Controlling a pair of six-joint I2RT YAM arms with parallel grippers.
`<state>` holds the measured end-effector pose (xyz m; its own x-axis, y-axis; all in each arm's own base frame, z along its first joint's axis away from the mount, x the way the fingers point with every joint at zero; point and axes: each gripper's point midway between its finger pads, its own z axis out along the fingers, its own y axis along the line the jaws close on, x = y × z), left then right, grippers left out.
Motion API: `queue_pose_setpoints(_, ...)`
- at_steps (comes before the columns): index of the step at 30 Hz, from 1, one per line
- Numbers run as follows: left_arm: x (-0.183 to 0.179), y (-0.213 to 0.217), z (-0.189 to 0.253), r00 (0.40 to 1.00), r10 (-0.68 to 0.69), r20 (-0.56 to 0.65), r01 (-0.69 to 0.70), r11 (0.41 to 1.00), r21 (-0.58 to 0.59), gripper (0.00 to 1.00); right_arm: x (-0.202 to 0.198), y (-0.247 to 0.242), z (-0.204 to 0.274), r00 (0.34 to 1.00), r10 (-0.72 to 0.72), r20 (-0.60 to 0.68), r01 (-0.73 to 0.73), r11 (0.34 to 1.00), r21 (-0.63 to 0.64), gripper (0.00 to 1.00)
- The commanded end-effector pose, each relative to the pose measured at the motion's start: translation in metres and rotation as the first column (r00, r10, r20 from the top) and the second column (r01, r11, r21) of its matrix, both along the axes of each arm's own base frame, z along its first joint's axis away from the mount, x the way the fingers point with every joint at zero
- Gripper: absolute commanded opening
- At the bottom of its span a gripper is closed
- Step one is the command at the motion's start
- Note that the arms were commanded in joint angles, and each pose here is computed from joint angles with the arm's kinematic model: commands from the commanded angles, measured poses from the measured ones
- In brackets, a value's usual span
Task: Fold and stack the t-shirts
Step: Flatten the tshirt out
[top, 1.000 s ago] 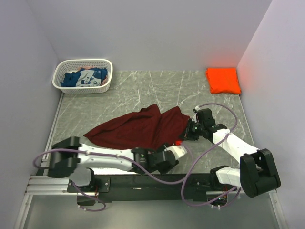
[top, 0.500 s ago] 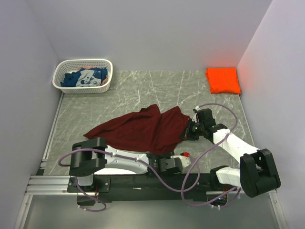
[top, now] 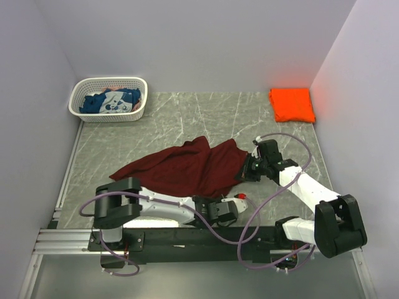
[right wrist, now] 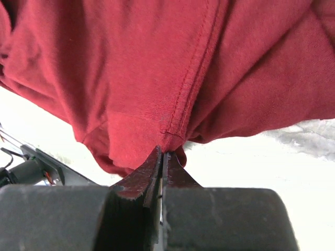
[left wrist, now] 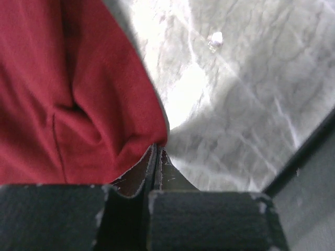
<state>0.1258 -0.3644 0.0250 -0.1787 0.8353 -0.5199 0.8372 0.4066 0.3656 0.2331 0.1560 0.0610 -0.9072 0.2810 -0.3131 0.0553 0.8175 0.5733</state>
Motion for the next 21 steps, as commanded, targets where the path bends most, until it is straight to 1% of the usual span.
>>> queue_pose_setpoints(1, -0.006, -0.007, 0.058, 0.999, 0.021, -0.027, -0.025, 0.984, -0.177, 0.01, 0.025, -0.005, 0.03, 0.997, -0.015, 0.075, 0.016, 1.0, -0.021, 0.0)
queue_pose_setpoints(2, -0.01, -0.006, 0.07, 0.999, 0.022, -0.047, -0.032, 0.975, -0.22, 0.01, 0.028, -0.008, 0.031, 0.997, -0.021, 0.07, 0.024, 0.999, -0.037, 0.0)
queue_pose_setpoints(3, -0.014, -0.004, 0.1, 0.998, 0.009, -0.059, -0.027, 0.951, -0.308, 0.01, 0.031, -0.01, 0.033, 0.997, -0.026, 0.069, 0.029, 0.998, -0.048, 0.0)
queue_pose_setpoints(5, -0.025, 0.006, 0.114, 0.994, -0.016, -0.105, -0.023, 0.931, -0.364, 0.01, 0.042, -0.018, 0.046, 0.996, -0.043, 0.081, 0.049, 0.996, -0.071, 0.0)
queue_pose_setpoints(6, -0.028, 0.013, 0.135, 0.993, -0.028, -0.113, -0.023, 0.906, -0.423, 0.01, 0.047, -0.023, 0.047, 0.995, -0.055, 0.08, 0.063, 0.994, -0.088, 0.0)
queue_pose_setpoints(8, -0.039, 0.023, 0.141, 0.985, -0.059, -0.16, -0.02, 0.892, -0.452, 0.01, 0.059, -0.028, 0.06, 0.993, -0.073, 0.092, 0.081, 0.992, -0.093, 0.0)
queue_pose_setpoints(9, -0.04, 0.029, 0.156, 0.984, -0.07, -0.165, -0.023, 0.865, -0.502, 0.01, 0.064, -0.03, 0.059, 0.994, -0.071, 0.082, 0.079, 0.991, -0.105, 0.0)
queue_pose_setpoints(10, -0.044, 0.034, 0.153, 0.98, -0.08, -0.18, -0.023, 0.86, -0.51, 0.01, 0.071, -0.031, 0.068, 0.993, -0.074, 0.091, 0.084, 0.99, -0.109, 0.0)
queue_pose_setpoints(12, -0.045, 0.04, 0.167, 0.977, -0.091, -0.191, -0.037, 0.814, -0.579, 0.01, 0.078, -0.033, 0.064, 0.995, -0.074, 0.069, 0.083, 0.988, -0.132, 0.0)
queue_pose_setpoints(13, -0.046, 0.045, 0.155, 0.973, -0.087, -0.212, -0.052, 0.817, -0.574, 0.01, 0.081, -0.033, 0.066, 0.995, -0.071, 0.067, 0.08, 0.987, -0.143, 0.01)
queue_pose_setpoints(14, -0.046, 0.047, 0.154, 0.971, -0.086, -0.221, -0.062, 0.808, -0.586, 0.01, 0.082, -0.034, 0.064, 0.996, -0.07, 0.056, 0.078, 0.986, -0.148, 0.02)
queue_pose_setpoints(15, -0.047, 0.046, 0.155, 0.966, -0.101, -0.237, -0.065, 0.793, -0.605, 0.01, 0.083, -0.034, 0.059, 0.997, -0.065, 0.043, 0.071, 0.985, -0.158, 0.05)
queue_pose_setpoints(17, -0.049, 0.048, 0.142, 0.959, -0.087, -0.269, -0.096, 0.795, -0.599, 0.01, 0.084, -0.033, 0.055, 0.997, -0.062, 0.044, 0.068, 0.986, -0.151, 0.2)
queue_pose_setpoints(18, -0.047, 0.048, 0.139, 0.958, -0.077, -0.275, -0.107, 0.795, -0.598, 0.01, 0.083, -0.032, 0.056, 0.997, -0.057, 0.052, 0.064, 0.987, -0.148, 0.32)
queue_pose_setpoints(21, -0.053, 0.045, 0.121, 0.945, -0.077, -0.319, -0.126, 0.813, -0.569, 0.01, 0.072, -0.027, 0.056, 0.997, -0.039, 0.071, 0.047, 0.992, -0.12, 0.44)
